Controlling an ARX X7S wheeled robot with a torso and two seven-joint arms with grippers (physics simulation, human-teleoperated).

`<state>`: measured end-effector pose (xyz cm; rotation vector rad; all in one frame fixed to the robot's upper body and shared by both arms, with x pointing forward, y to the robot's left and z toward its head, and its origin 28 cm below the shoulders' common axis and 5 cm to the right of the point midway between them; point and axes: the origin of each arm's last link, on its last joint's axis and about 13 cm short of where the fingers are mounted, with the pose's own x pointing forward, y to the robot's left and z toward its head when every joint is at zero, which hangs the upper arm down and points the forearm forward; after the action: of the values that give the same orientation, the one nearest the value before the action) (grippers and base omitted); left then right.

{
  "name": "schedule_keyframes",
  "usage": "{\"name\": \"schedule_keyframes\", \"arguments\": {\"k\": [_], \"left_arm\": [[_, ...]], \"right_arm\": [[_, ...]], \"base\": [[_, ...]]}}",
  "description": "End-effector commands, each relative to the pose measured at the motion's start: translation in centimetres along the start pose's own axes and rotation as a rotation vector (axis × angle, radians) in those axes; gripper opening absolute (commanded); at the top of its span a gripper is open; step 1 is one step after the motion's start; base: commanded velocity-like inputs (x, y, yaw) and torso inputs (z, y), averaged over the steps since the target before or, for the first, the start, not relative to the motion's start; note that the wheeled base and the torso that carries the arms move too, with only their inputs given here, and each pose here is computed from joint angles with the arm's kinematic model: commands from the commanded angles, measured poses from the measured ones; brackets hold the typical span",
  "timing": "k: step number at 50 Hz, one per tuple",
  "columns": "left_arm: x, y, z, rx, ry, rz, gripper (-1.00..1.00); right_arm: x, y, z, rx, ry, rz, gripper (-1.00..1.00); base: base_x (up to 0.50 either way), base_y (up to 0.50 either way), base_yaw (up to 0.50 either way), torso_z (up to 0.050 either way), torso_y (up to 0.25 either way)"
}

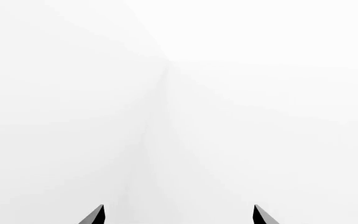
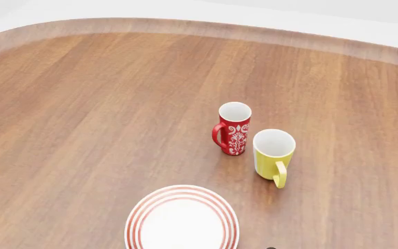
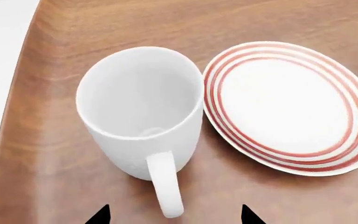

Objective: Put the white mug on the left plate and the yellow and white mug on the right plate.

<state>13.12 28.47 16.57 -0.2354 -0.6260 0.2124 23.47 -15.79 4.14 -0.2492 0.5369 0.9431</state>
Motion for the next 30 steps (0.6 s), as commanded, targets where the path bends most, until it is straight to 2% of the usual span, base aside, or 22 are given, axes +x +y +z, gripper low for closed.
{"name": "schedule_keyframes", "arguments": {"k": [1,14,30], "left_arm": [[0.0,0.0,0.1,0.0,-0.004,0.0,1.0],[0.1,0.0,0.2,-0.002,-0.008,-0.002,1.0],[0.0,0.1,0.6,-0.005,-0.022,-0.001,1.0]], "right_arm": [[0.9,-0.4,-0.1,0.009,0.025,0.014,1.0],[1.8,-1.1,0.8,-0.018,0.048,0.023,1.0],[3.5,-0.5,-1.4,0.0,0.105,0.076,1.0]], "base": [[0.0,0.0,0.0,0.0,0.0],[0.0,0.0,0.0,0.0,0.0],[0.0,0.0,0.0,0.0,0.0]]}}
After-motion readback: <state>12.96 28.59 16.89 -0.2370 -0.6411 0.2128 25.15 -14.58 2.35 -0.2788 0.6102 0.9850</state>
